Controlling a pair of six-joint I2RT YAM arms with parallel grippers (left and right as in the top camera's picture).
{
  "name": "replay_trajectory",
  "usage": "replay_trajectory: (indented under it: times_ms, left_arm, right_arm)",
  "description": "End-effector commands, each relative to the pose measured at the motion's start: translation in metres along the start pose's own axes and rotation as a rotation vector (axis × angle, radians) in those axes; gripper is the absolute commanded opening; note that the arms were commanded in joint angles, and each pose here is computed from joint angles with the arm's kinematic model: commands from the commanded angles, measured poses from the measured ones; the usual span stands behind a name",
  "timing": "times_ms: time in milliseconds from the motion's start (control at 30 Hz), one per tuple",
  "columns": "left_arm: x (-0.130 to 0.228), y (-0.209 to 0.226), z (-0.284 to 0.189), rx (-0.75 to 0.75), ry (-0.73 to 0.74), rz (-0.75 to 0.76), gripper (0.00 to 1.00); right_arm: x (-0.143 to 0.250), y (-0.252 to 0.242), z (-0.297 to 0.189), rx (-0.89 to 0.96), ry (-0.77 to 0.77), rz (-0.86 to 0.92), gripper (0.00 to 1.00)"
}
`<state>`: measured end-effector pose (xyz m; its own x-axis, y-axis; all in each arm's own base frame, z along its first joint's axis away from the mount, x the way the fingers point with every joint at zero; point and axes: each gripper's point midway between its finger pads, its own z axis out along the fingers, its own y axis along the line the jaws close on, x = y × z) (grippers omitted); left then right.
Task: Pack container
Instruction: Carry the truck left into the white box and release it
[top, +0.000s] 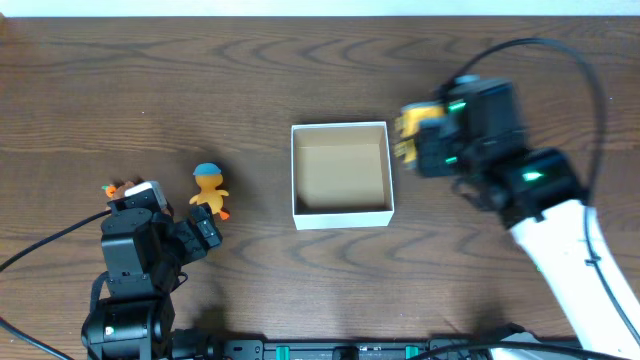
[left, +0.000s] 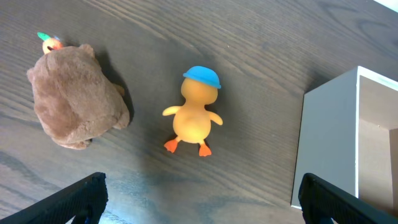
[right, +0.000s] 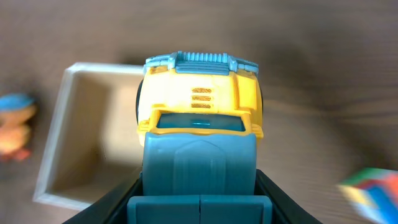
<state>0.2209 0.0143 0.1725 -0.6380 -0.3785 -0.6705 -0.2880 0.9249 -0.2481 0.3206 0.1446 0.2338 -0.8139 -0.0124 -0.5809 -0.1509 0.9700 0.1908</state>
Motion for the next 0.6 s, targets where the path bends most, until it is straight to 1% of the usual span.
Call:
replay_trajectory:
  times_ms: [0,133,300,433,567]
  left_arm:
    - [-0.007,-0.003,-0.005,0.012,-0.014,-0.008,0.98]
    - [-0.007,-0.003,-0.005,0.011,-0.013,-0.008,0.98]
    - [-0.005,-0.002,-0.005,0.009,-0.006,-0.008,0.98]
    - [-0.002,-0.001,-0.005,0.004,0.007,-0.009,0.98]
    - [-0.002,-0.001,-0.005,0.004,0.008,-0.009,0.98]
  right_arm:
    - [0.018,0.035,0.02,-0.006,0.064,0.033,0.01]
    - [0.039,0.056,0.051,0.004,0.15,0.026,0.01]
    - [0.052,0.049,0.095,0.074,0.217,0.083,0.01]
    - [0.05,0.029,0.126,0.182,0.198,0.102,0.01]
    - [0.044,0.019,0.156,0.213,0.174,0.112,0.01]
